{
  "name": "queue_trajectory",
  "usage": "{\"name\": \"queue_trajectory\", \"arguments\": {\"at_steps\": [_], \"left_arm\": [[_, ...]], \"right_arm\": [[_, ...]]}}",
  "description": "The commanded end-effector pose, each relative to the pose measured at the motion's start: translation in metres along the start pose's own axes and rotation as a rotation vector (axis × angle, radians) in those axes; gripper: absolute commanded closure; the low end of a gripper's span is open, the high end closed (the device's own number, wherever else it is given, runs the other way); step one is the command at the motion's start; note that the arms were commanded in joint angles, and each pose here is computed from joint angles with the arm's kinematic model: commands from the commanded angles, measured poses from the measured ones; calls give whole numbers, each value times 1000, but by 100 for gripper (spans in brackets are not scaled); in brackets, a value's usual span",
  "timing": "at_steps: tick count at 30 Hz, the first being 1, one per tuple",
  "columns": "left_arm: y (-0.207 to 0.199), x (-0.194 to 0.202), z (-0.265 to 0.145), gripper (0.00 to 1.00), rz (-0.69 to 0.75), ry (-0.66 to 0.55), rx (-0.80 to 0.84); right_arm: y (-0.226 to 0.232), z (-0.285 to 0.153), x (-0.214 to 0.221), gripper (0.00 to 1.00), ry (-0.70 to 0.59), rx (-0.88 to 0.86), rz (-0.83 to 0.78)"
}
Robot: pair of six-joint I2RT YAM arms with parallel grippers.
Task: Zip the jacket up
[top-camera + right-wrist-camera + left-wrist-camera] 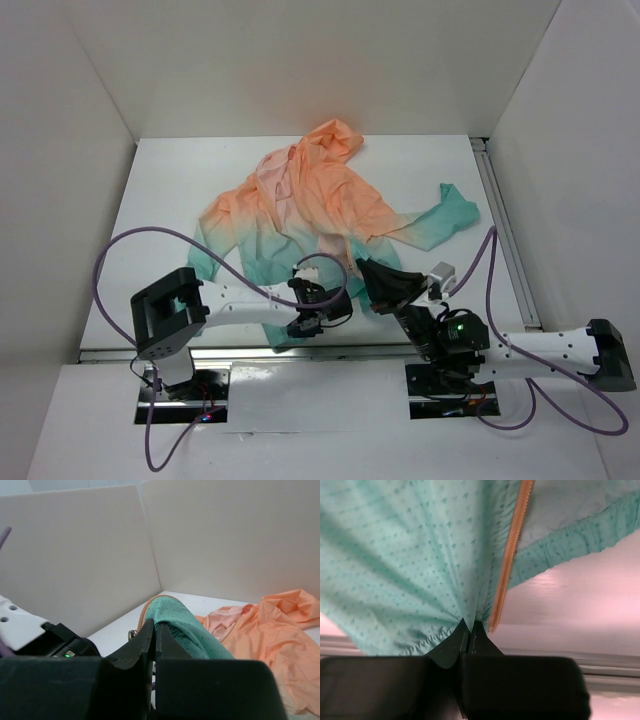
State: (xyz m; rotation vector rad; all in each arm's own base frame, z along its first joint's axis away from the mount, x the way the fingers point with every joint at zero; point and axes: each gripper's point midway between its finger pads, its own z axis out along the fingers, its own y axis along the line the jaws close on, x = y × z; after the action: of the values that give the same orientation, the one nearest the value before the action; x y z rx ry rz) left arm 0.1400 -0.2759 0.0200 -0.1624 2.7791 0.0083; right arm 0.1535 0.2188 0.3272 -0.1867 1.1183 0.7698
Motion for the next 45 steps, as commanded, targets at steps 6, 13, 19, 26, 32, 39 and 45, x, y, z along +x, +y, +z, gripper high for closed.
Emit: {"name": "queue_trajectory", "arguments": {"at_steps": [6,13,19,26,32,39,45], "left_arm": [[20,-63,-65,100,1,-370,107],[8,-94,-119,100,-1,-522,372],[6,-117,-158,100,15,-771,640],[15,-137,-230,100,106,-1134,904],[4,-148,-264,100,248,-1197,878],[4,-124,-297,100,305,-1231,1116],[26,-110,-305,100,275,-1347,1241]], "right_arm": [[5,9,2,100,21,15,-19],[5,9,0,100,30,13,-7],[12,10,12,100,69,-2,-7],[22,14,27,100,99,-17,3],[27,15,41,100,99,-27,-6],[36,20,26,100,57,-65,27],[45,22,-2,100,-6,-128,60]]}}
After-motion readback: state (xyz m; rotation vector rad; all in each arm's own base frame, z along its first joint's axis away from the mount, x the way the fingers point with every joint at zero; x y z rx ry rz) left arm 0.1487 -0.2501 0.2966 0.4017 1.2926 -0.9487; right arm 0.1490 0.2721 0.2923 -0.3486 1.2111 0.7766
